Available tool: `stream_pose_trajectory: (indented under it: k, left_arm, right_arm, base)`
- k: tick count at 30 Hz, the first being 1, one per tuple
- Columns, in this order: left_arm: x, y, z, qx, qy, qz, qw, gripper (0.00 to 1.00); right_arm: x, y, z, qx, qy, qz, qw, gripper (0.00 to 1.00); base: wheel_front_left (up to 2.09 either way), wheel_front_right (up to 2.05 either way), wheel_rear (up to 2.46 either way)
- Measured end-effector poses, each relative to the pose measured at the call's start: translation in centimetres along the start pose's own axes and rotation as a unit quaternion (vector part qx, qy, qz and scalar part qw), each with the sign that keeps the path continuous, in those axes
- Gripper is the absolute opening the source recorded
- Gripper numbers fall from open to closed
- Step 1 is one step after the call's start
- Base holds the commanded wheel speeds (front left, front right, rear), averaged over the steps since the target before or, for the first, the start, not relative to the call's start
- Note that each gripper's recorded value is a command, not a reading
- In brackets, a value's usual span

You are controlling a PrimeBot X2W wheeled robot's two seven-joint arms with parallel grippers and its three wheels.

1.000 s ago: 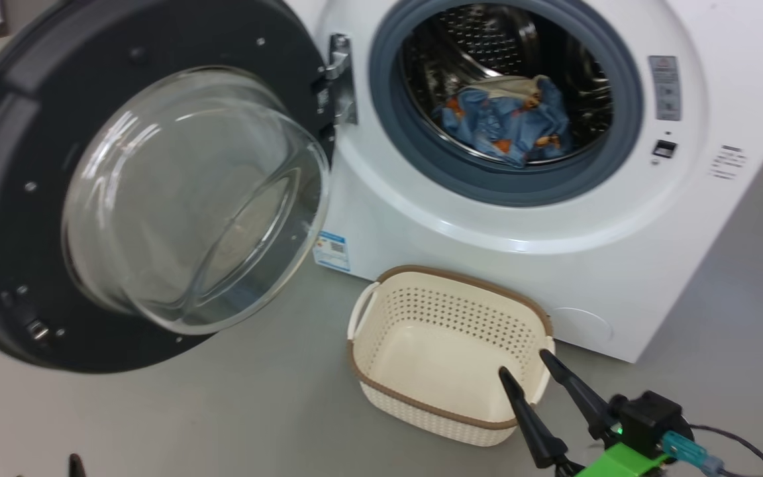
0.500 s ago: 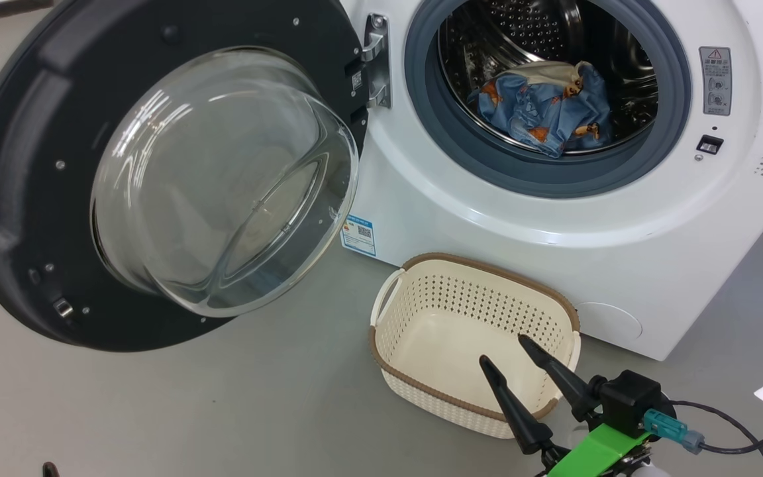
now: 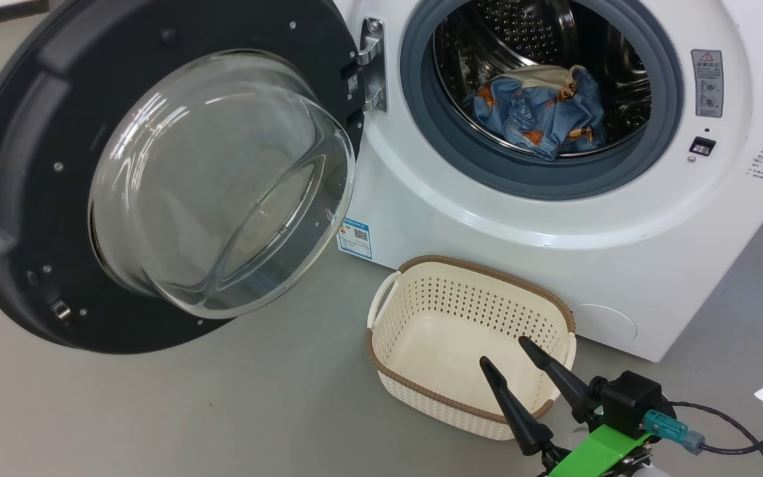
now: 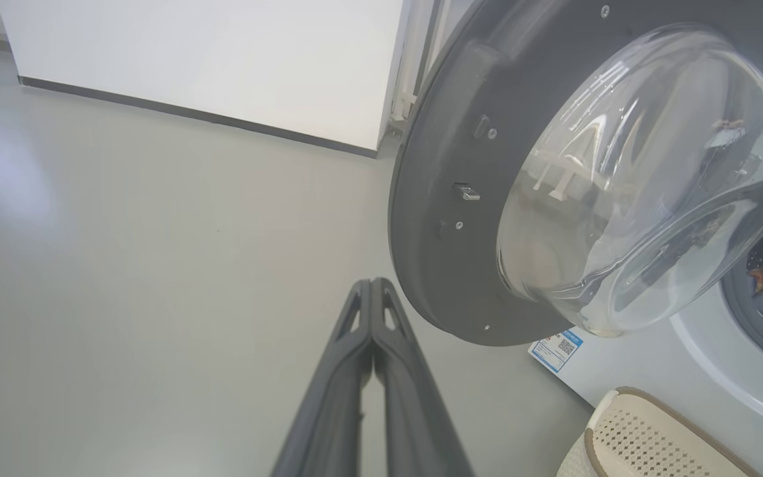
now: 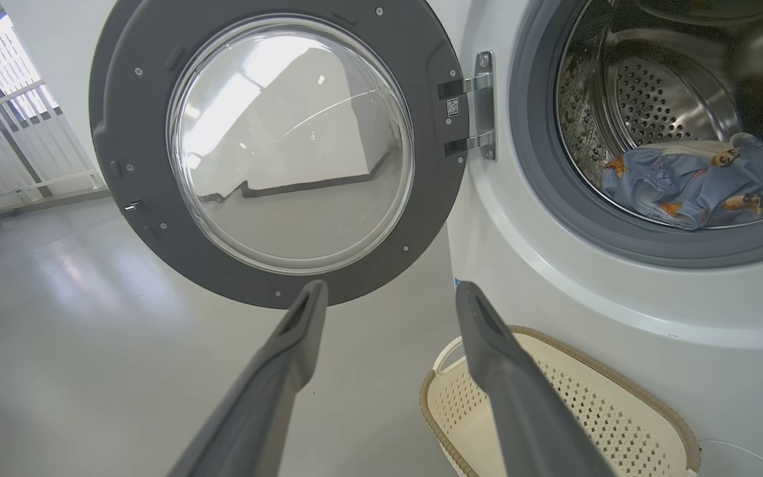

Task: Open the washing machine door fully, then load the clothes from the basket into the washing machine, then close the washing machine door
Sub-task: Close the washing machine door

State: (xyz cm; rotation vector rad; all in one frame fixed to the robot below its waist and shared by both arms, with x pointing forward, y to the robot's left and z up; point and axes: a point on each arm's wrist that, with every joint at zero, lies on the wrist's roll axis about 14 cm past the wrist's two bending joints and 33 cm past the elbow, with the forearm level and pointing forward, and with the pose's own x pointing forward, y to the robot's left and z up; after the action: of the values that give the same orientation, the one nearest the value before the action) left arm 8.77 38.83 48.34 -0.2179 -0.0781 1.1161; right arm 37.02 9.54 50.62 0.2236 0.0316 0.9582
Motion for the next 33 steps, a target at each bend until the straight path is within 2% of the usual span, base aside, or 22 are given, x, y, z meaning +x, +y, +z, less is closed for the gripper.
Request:
stream_pose_trajectory:
  k: [4, 7, 10, 13, 16, 23, 26, 33]
  left_arm:
    - [0.4, 2.0, 0.7, -0.076, -0.003, 0.037, 0.996, 0.0]
    - [1.1, 2.9, 1.9, -0.138, -0.022, 0.042, 0.989, 0.0]
    - [2.0, 3.6, 3.1, -0.219, -0.045, 0.043, 0.974, 0.0]
    - [3.5, 4.5, 4.5, -0.305, -0.081, 0.053, 0.947, 0.0]
    - [5.1, 4.7, 5.5, -0.364, -0.093, 0.054, 0.925, 0.0]
    - [10.7, 4.2, 9.5, -0.434, -0.089, 0.019, 0.896, 0.0]
    - [12.8, 2.8, 10.1, -0.471, -0.07, 0.006, 0.879, 0.0]
    - [16.6, -0.7, 11.3, -0.519, -0.043, -0.029, 0.853, 0.0]
  right_arm:
    - [0.0, -0.1, 0.1, 0.001, -0.002, -0.003, 1.0, 1.0]
    - [0.0, -0.2, 0.2, 0.003, -0.004, -0.006, 1.0, 1.0]
    - [0.0, -0.3, 0.3, 0.004, -0.005, -0.009, 1.0, 1.0]
    - [0.0, -0.4, 0.2, 0.004, -0.005, -0.01, 1.0, 1.0]
    - [-0.1, -0.6, 0.0, 0.006, -0.003, -0.011, 1.0, 1.0]
    - [-0.8, -0.9, -1.4, 0.017, 0.013, -0.018, 1.0, 1.0]
    - [-0.9, -1.7, -1.7, 0.016, 0.017, -0.026, 0.999, 1.0]
    - [-2.0, -4.2, -2.7, 0.01, 0.029, -0.054, 0.998, 1.0]
  base:
    - [0.0, 0.0, 0.0]
    - [0.0, 0.0, 0.0]
    - [0.0, 0.0, 0.0]
    - [0.0, 0.0, 0.0]
    - [0.0, 0.0, 0.0]
    - [0.0, 0.0, 0.0]
    - [0.0, 0.0, 0.0]
    - [0.0, 0.0, 0.0]
